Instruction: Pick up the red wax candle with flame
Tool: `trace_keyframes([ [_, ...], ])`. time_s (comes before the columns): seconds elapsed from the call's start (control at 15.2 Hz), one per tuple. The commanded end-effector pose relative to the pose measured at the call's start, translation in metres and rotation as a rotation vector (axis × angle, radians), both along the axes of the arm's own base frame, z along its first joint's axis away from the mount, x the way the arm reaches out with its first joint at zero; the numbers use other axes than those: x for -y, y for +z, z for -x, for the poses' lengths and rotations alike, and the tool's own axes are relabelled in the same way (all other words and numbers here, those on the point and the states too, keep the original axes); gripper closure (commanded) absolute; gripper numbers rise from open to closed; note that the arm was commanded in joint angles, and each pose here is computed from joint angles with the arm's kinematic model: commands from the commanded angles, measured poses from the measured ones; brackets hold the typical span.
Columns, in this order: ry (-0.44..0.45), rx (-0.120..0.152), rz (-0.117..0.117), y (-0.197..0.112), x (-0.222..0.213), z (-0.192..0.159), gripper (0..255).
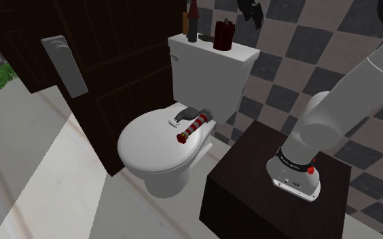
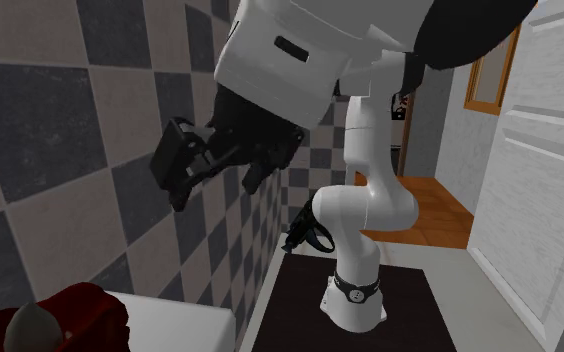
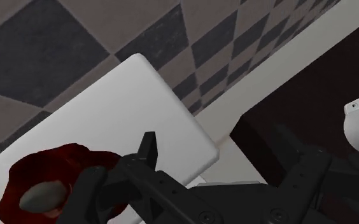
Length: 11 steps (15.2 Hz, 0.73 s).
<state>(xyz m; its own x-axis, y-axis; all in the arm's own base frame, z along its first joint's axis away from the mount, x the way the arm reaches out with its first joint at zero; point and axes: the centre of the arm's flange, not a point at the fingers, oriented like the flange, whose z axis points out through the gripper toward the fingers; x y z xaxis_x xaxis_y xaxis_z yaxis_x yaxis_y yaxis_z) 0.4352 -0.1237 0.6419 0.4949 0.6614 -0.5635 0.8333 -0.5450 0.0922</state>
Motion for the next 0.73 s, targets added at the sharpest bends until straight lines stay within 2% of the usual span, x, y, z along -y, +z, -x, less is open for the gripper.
trace_keyframes([
  [0.0,0.086,-0.054,0.034,0.002,0.008,-0.018,0],
  [0.66,0.493,-0.302,0.194,-0.013,0.014,-0.128,0],
])
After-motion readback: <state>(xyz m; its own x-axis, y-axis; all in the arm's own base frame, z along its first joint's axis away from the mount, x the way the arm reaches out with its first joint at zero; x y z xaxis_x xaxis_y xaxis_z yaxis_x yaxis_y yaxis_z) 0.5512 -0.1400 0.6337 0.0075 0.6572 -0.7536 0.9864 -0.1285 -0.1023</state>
